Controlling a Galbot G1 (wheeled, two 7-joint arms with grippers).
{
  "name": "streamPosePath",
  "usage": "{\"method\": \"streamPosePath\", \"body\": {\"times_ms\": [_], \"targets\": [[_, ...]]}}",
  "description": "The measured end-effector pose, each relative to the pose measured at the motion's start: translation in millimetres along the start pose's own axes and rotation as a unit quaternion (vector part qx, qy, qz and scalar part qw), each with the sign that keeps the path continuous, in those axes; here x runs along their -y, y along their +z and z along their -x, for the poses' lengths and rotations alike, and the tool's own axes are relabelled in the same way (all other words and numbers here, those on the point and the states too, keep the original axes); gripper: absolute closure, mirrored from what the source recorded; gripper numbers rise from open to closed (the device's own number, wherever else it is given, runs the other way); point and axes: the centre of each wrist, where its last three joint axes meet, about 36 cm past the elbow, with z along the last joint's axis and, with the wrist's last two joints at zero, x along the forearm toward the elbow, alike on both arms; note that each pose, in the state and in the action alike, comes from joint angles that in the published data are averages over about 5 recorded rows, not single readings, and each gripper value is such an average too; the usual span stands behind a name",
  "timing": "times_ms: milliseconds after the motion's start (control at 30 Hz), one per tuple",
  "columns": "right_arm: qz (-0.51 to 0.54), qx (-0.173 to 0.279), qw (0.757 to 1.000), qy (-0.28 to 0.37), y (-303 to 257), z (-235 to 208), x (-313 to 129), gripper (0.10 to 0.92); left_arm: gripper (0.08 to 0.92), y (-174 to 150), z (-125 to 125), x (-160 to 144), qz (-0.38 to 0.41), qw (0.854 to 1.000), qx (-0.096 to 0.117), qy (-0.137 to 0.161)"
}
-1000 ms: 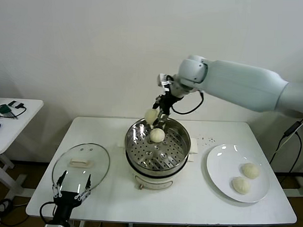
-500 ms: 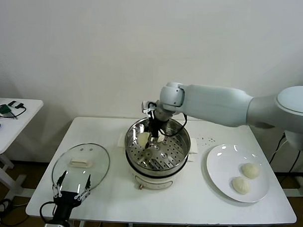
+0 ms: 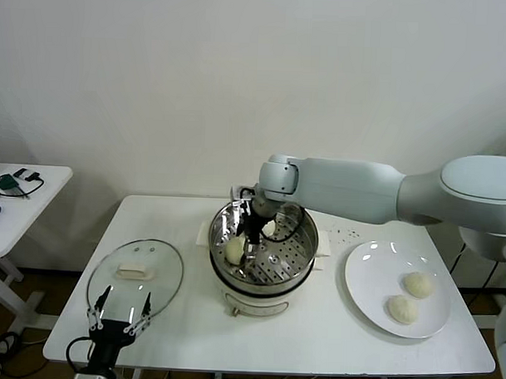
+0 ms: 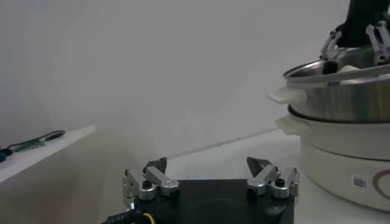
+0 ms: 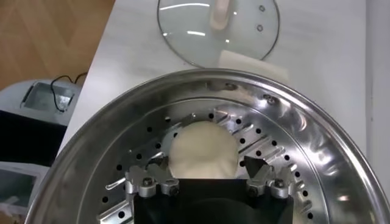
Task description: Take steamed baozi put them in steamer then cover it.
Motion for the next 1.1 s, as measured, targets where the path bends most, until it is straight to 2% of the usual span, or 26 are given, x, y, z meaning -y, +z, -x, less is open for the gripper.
{"method": "streamPosePath", "body": {"times_ms": [300, 467, 600, 800, 1100], "targets": [[-0.01, -0.02, 1.0, 0.011, 46.2, -79.3, -4.8, 0.2, 0.177, -2.3, -3.1, -0.8, 0.002, 1.0, 0.0, 0.0], [-0.005, -0.038, 0.999, 0.019, 91.8, -122.1, -21.6, 0.2, 0.177, -3.9, -3.2, 0.2, 0.002, 1.0, 0.001, 0.001], [0.008, -0.051, 0.998, 0.026, 136.8, -139.0, -41.9, 0.2, 0.177, -4.4, -2.5, 0.2, 0.002, 1.0, 0.001, -0.001], [0.038, -0.062, 0.997, 0.034, 207.7, -133.3, -76.7, 0.2, 0.177, -3.4, -4.9, -2.6, 0.004, 1.0, -0.003, -0.005], [0.078, -0.085, 0.993, 0.018, 294.6, -85.5, -128.1, 0.2, 0.177, -3.7, -12.2, -3.4, 0.006, 1.0, -0.009, -0.011]]}}
